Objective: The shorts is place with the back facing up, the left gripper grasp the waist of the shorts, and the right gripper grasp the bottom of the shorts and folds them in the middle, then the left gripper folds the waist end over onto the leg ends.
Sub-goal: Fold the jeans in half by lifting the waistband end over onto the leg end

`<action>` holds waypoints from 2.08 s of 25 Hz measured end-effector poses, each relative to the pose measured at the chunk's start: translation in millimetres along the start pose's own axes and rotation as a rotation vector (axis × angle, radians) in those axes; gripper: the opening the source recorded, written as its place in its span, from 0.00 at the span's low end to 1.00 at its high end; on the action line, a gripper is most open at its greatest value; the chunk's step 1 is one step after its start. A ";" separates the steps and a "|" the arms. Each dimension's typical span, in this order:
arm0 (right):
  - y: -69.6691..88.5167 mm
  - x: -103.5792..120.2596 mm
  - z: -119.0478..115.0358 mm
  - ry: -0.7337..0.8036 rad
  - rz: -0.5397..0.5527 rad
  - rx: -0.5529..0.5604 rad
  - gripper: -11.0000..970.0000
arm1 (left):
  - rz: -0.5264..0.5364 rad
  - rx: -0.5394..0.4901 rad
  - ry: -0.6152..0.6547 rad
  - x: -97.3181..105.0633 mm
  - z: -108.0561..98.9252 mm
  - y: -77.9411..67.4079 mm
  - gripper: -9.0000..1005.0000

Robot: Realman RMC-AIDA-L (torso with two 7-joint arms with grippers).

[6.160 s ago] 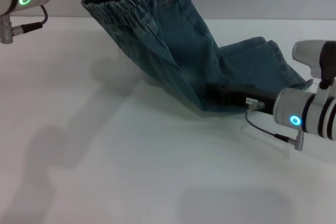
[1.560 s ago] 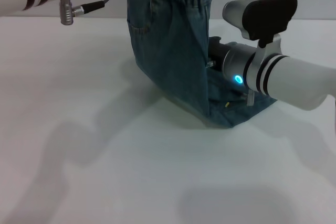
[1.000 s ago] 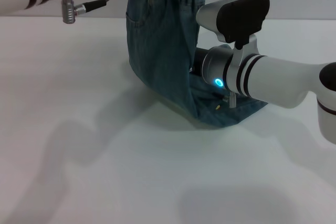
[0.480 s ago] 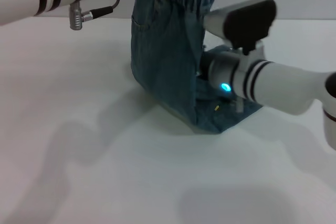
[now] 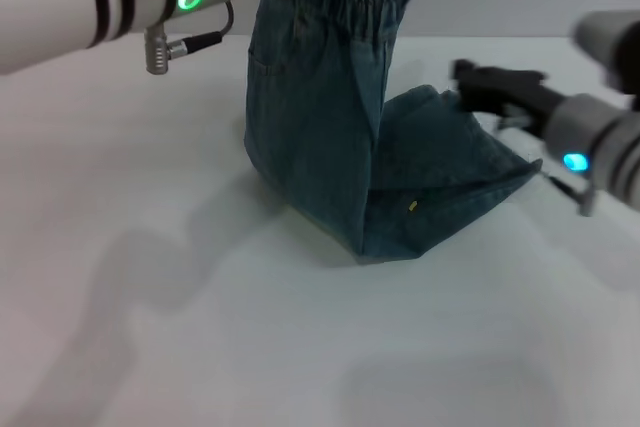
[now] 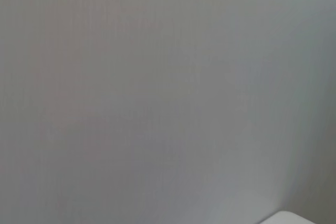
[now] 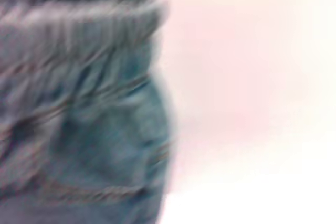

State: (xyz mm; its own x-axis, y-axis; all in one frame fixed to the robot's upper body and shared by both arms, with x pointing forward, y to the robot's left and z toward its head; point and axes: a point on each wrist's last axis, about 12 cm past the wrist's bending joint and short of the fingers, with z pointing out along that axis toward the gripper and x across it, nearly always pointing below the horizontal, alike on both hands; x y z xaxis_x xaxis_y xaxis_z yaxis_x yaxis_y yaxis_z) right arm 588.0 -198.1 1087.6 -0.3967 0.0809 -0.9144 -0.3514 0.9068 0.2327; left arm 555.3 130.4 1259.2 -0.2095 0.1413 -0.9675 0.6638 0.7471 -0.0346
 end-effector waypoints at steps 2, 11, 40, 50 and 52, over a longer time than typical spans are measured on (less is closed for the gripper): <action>-18.6 -3.3 -16.3 -0.038 0.021 0.050 0.01 | -0.003 0.002 -0.001 2.5 3.0 -1.1 0.06; -79.7 -3.8 -78.8 -0.127 0.100 0.216 0.01 | -0.034 0.026 -0.023 28.2 26.1 -14.6 0.06; -99.7 -7.2 -104.7 -0.142 0.092 0.199 0.01 | -0.156 0.029 -0.086 86.6 60.7 -37.0 0.09; -98.1 -8.4 -103.6 -0.143 0.097 0.175 0.01 | -0.123 0.076 -0.059 90.1 70.3 -50.4 0.22; -97.6 -7.1 -104.1 -0.140 0.100 0.163 0.01 | -0.130 0.069 -0.069 91.0 68.6 -49.6 0.25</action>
State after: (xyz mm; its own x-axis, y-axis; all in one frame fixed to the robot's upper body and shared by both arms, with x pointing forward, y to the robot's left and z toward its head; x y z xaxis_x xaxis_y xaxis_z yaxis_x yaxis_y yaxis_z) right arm 536.8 -330.2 1105.9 -0.2975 0.2195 -0.9291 -0.1700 0.9455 0.2778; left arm 552.6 61.7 1155.7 -0.2483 -0.0004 -0.9687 0.6828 0.7093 -0.1754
